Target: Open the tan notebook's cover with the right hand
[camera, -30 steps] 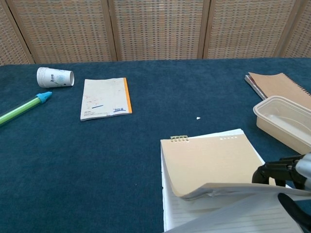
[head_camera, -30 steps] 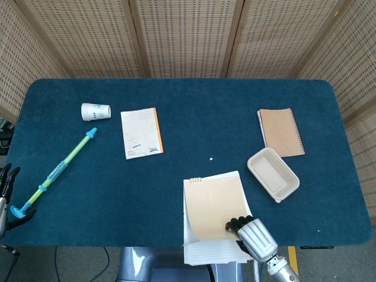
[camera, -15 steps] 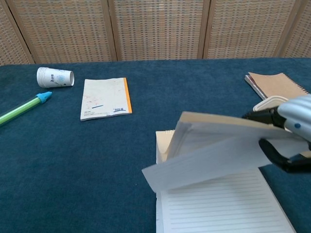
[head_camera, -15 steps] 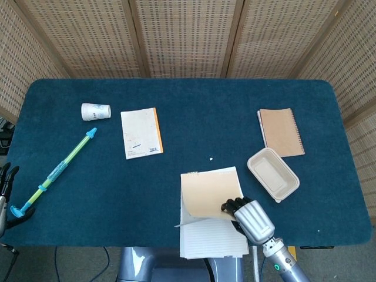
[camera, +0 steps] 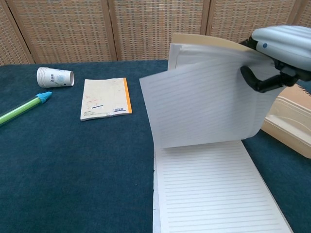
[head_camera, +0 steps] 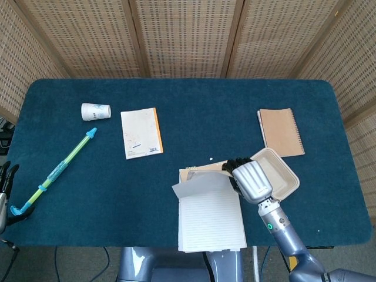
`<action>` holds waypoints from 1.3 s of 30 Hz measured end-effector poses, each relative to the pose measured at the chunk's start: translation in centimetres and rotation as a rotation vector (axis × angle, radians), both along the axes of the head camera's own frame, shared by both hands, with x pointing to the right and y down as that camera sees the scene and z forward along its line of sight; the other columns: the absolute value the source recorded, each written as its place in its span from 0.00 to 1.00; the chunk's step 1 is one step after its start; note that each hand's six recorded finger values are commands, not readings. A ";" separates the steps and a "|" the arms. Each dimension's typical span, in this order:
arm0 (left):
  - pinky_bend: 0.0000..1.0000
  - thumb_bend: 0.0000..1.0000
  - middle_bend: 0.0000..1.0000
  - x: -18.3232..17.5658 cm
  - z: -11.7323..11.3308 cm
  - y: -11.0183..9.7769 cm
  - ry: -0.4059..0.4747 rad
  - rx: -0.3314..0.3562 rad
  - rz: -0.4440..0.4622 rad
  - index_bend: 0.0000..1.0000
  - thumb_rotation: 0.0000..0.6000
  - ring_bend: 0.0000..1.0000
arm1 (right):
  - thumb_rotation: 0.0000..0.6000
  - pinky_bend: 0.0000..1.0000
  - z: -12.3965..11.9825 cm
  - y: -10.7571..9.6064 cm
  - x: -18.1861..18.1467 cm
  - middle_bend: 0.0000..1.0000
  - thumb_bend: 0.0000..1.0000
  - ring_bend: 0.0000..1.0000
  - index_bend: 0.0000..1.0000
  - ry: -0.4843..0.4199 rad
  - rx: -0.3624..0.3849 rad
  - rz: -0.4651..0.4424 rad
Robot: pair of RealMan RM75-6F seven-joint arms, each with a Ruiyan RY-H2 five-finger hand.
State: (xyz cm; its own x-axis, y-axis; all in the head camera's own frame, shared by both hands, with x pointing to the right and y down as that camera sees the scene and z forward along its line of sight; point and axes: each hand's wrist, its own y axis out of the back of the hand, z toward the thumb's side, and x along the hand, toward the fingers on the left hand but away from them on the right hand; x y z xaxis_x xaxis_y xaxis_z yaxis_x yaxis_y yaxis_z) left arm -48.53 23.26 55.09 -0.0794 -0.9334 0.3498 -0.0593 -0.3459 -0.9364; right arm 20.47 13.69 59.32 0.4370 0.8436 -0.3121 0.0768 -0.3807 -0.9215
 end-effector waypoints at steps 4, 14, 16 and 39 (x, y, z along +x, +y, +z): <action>0.05 0.10 0.00 0.0 0.0 0.0 0.002 0.003 0.001 0.00 1.00 0.00 | 1.00 0.59 0.2 -2.3 -0.2 0.55 0.85 0.50 0.63 0.020 0.013 0.021; 0.05 0.10 0.00 0.5 0.1 0.1 0.000 0.000 0.018 0.00 1.00 0.00 | 1.00 0.59 2.3 -7.3 -1.3 0.56 0.85 0.50 0.63 0.088 0.026 0.065; 0.05 0.10 0.00 0.5 0.2 0.0 0.000 -0.004 0.021 0.00 1.00 0.00 | 1.00 0.59 2.8 -8.1 -1.4 0.56 0.85 0.50 0.63 0.098 0.027 0.074; 0.05 0.10 0.00 0.1 1.4 -0.4 -0.033 -0.028 0.006 0.00 1.00 0.00 | 1.00 0.59 9.4 -15.4 -3.2 0.55 0.84 0.50 0.62 0.197 0.021 0.142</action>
